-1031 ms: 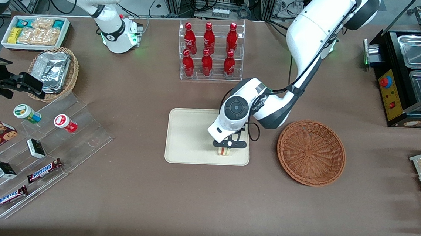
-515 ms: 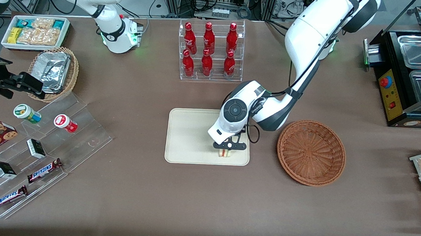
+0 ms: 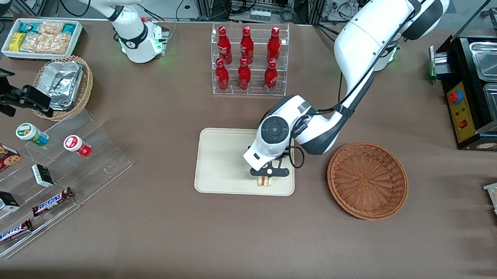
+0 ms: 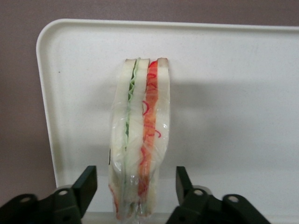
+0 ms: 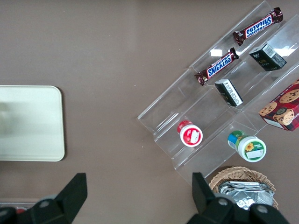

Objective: Place sandwich from basket to tray

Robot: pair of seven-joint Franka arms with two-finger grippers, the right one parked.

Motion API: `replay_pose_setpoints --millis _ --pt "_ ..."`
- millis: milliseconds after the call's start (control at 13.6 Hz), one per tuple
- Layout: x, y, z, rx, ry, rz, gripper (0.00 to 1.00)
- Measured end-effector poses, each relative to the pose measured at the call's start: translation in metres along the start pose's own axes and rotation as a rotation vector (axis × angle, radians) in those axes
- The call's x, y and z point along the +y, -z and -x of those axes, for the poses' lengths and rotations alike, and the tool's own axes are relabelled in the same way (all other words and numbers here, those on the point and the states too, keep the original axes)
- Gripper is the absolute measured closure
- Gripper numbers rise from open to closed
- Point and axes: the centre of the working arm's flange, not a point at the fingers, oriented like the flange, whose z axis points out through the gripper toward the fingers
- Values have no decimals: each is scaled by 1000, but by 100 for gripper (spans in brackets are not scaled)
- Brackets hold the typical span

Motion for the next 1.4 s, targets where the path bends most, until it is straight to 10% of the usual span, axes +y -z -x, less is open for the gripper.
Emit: replay_pose_setpoints --millis 147,1399 --pt "1 4 -2 7 18 5 0" --pt "-75 142 -44 75 162 -14 0"
